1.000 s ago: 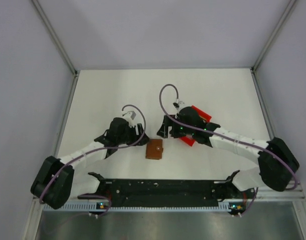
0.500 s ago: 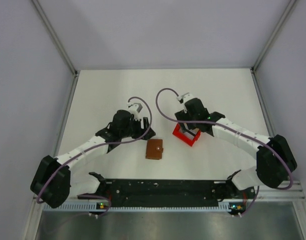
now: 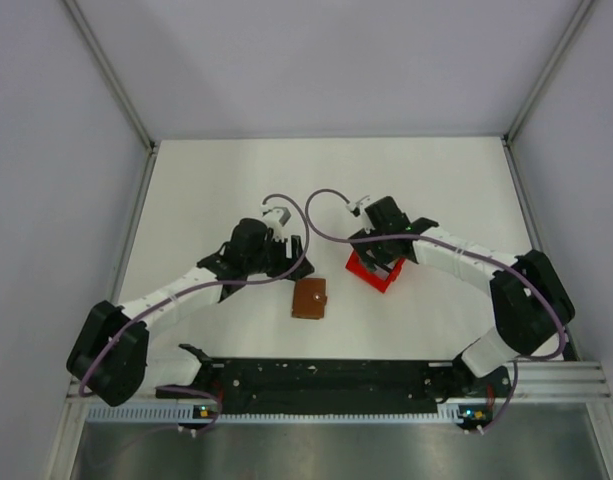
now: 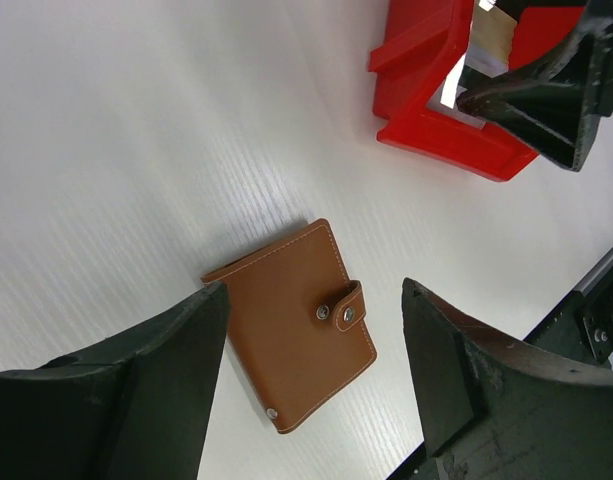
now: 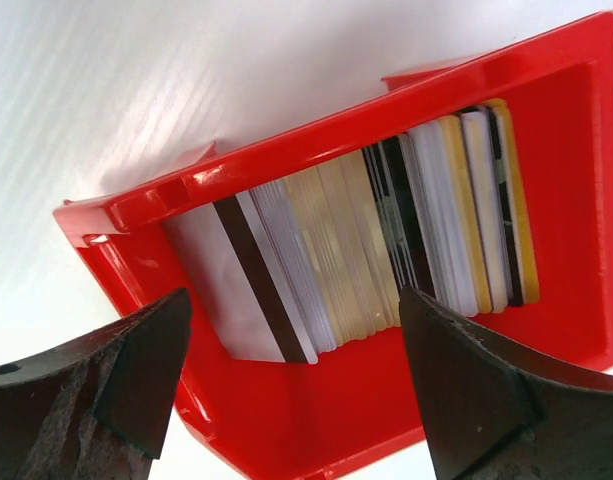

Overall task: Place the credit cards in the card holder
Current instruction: Pick up the credit card from the storage box.

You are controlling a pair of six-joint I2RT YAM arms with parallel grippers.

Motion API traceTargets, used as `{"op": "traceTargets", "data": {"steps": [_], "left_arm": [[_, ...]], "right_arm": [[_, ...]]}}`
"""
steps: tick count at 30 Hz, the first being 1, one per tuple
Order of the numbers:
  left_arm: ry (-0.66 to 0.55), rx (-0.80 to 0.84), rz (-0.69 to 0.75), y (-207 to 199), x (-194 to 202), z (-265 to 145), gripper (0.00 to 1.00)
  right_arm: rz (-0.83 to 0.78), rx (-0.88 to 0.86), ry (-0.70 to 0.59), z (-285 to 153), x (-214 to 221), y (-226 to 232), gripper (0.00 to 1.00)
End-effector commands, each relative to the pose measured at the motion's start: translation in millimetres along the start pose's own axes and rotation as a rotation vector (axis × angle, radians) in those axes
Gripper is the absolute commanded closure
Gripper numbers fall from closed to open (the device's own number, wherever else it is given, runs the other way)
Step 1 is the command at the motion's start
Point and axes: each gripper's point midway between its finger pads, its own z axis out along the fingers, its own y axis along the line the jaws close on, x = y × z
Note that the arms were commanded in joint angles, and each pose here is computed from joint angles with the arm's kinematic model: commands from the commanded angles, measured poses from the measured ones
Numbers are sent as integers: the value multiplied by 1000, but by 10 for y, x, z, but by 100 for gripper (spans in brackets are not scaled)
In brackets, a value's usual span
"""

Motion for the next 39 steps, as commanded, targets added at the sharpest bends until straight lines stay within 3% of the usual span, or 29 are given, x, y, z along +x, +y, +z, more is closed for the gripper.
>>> {"op": "traceTargets", "data": {"steps": [1, 10, 14, 16, 18, 24, 26, 30, 33, 39], "left_arm": [[-58, 67, 44, -179, -265, 46, 26], [-61, 61, 30, -166, -271, 71, 27], [-56, 57, 25, -153, -249, 74, 27], [-58, 54, 25, -148, -248, 69, 27], [-56, 48, 24, -133, -228, 70, 27], [-52, 38, 19, -109, -212, 68, 27], [-48, 34, 17, -96, -193, 72, 27], [-42, 26, 13, -72, -161, 72, 27], [-37, 25, 13, -65, -138, 78, 27], [-37, 25, 14, -59, -137, 95, 27]], "right_arm": [[-37, -5, 12, 42, -94, -17, 16], [-71, 148, 89, 280, 83, -153, 16], [-61, 195, 102, 340, 197, -208, 21], [-46, 176, 95, 347, 206, -169, 28], [-28, 158, 85, 349, 205, -135, 42], [-5, 135, 62, 323, 162, -136, 64], [5, 119, 57, 324, 157, -129, 67], [8, 77, 52, 331, 139, -64, 87], [17, 41, 42, 301, 109, -10, 96], [32, -85, -24, 128, -26, 170, 100]]}}
